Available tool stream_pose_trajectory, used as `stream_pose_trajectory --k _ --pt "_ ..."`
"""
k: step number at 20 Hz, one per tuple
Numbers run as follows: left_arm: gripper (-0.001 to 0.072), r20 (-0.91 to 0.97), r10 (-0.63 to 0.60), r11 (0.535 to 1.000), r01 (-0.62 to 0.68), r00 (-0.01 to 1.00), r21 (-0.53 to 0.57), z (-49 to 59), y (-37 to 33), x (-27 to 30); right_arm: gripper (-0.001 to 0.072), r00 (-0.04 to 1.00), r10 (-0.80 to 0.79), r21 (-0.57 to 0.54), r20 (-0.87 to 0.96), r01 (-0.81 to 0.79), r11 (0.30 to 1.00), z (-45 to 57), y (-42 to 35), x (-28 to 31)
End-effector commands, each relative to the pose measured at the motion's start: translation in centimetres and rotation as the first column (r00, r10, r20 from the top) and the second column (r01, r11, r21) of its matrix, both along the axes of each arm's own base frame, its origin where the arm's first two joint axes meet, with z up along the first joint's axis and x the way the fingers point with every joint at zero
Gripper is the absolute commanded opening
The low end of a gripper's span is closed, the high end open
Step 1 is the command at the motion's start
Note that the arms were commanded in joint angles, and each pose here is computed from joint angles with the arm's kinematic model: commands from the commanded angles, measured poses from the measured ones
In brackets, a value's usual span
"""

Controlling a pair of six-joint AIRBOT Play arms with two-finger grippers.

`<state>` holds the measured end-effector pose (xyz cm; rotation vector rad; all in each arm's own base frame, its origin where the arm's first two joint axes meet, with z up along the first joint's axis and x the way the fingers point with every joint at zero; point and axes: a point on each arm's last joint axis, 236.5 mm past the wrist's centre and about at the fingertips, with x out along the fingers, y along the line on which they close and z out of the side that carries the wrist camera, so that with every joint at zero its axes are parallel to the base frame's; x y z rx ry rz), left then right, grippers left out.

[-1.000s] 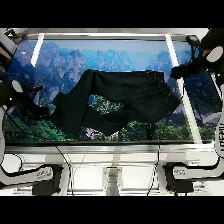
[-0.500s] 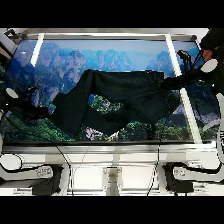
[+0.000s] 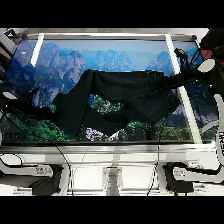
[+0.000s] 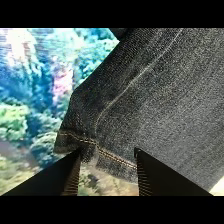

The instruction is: Fold the clothes and pants, and hang the long-sleeved shirts on hangers.

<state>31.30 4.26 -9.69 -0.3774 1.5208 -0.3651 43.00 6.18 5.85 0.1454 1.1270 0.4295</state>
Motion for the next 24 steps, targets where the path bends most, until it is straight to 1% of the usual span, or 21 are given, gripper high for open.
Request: stream_pose_trajectory --k 1,4,7,9,12,15,17,21,24 --pt "0.0345 -0.014 -0.006 0.999 0.005 1.0 -0.033 -0.3 -0.5 -0.2 0.031 1.0 0.02 -0.002 0.021 -0.019 1.0 0.2 1.2 0.3" --pt "0.0335 -0.035 -0.031 0.999 0.03 0.999 -0.012 -0.3 -0.1 -1.0 0.031 0.999 0.023 0.0 0.024 -0.023 1.0 0.2 1.5 0.4" --pt "0.0336 -0.03 -0.057 0.996 0.058 0.998 0.065 0.5 1.4 -1.5 0.0309 0.999 0.023 0.0 0.024 -0.023 1.0 0.2 1.5 0.4" --pt "0.0337 -0.003 -0.061 0.993 0.061 0.998 0.098 1.5 1.9 -1.4 0.031 0.999 0.023 0.0 0.024 -0.023 1.0 0.2 1.5 0.4" --pt "0.0337 0.013 -0.057 0.993 0.055 0.998 0.107 1.9 2.1 -1.2 0.031 0.999 0.023 0.0 0.024 -0.023 1.0 0.2 1.5 0.4" --pt "0.0356 -0.002 -0.021 0.994 0.021 1.0 0.108 1.0 2.3 -0.9 0.0309 0.999 0.025 0.001 0.02 -0.025 1.0 0.2 1.5 0.3" --pt "0.0357 -0.001 -0.007 0.993 0.007 1.0 0.115 0.2 2.5 -0.5 0.031 0.999 0.031 0.003 0.008 -0.031 1.0 0.1 1.6 -0.1" --pt "0.0357 0.067 0.021 0.986 -0.032 0.997 0.162 -0.3 3.7 1.3 0.0309 1.0 0.027 0.006 0.006 -0.027 1.0 0.1 1.6 0.0" --pt "0.0356 0.079 0.027 0.984 -0.04 0.997 0.171 -0.5 3.9 1.6 0.0309 1.0 0.016 0.012 0.0 -0.016 1.0 0.1 1.6 -0.1"
